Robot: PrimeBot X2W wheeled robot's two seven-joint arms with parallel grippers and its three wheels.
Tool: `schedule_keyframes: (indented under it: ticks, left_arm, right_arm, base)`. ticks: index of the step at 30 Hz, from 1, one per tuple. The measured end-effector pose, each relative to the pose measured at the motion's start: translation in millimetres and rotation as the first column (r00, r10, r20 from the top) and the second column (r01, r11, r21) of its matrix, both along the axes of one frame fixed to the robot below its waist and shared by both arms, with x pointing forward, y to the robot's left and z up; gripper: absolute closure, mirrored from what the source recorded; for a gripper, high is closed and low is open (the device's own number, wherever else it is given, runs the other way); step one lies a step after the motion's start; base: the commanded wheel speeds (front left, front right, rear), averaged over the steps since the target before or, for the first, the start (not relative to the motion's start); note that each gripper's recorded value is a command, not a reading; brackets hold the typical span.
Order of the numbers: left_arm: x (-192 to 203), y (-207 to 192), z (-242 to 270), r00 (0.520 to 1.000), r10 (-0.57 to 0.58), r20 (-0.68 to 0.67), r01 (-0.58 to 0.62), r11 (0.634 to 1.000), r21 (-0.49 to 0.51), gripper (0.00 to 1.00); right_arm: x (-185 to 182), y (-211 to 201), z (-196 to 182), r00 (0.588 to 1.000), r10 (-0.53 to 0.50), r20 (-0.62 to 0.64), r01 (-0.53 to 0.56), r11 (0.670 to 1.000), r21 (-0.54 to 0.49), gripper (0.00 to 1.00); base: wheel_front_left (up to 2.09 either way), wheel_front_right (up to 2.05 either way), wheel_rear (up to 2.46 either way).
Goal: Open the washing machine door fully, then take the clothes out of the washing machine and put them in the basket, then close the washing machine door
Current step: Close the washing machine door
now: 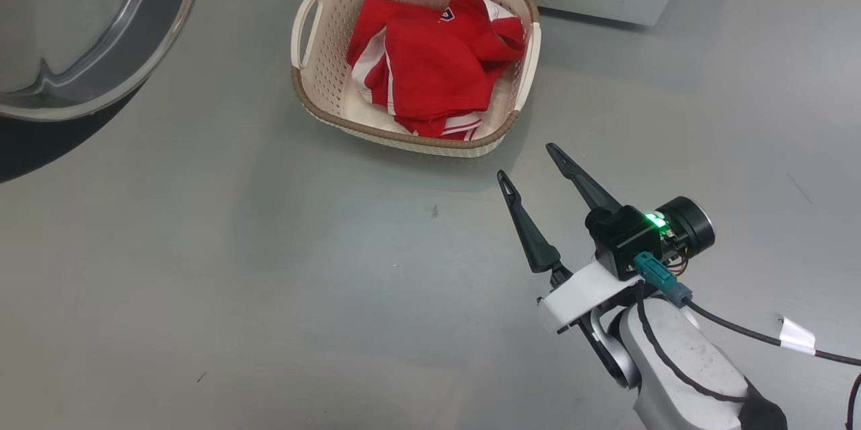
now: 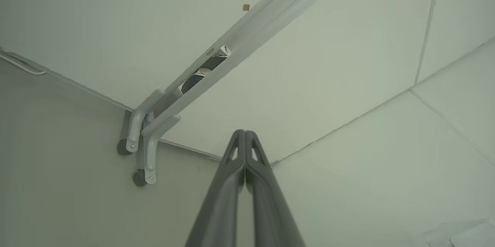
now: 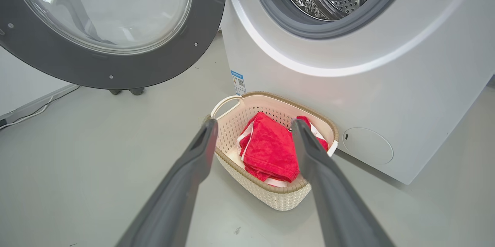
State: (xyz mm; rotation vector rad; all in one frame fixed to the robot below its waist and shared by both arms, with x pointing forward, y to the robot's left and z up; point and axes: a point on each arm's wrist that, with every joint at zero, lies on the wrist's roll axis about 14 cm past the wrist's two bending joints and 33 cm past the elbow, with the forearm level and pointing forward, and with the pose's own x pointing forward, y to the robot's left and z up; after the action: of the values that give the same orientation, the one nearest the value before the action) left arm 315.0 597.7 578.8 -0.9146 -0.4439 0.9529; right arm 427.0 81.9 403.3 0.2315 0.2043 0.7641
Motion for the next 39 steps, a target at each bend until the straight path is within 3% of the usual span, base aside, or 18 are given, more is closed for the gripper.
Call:
schedule_keyframes:
  ticks: [4,10,30,39]
  left_arm:
    - [22.6,-8.3,-25.8,0.998,-0.041,0.055,0.050,0.983,-0.174,1.00]
    - [36.0,-15.7,-44.8,0.994,-0.061,0.086,0.085,0.947,-0.309,1.00]
    - [72.9,-45.8,-63.2,0.964,-0.225,0.140,0.265,0.849,-0.458,1.00]
    - [86.6,-65.9,-74.1,0.933,-0.330,0.145,0.356,0.781,-0.513,1.00]
  right_arm:
    - [1.1,-5.2,-2.9,1.000,-0.014,-0.006,0.014,1.000,-0.007,0.00]
    - [4.5,-6.4,-0.5,1.000,-0.020,0.004,0.020,1.000,-0.008,0.00]
    - [3.5,-11.9,4.8,0.999,-0.037,0.022,0.038,0.999,-0.019,0.00]
    - [3.9,-14.4,6.0,0.999,-0.049,0.024,0.049,0.999,-0.024,0.00]
  base:
    - [0.00,0.00,0.00]
    - [0.00,0.00,0.00]
    - [0.00,0.00,0.00]
    - [0.00,0.00,0.00]
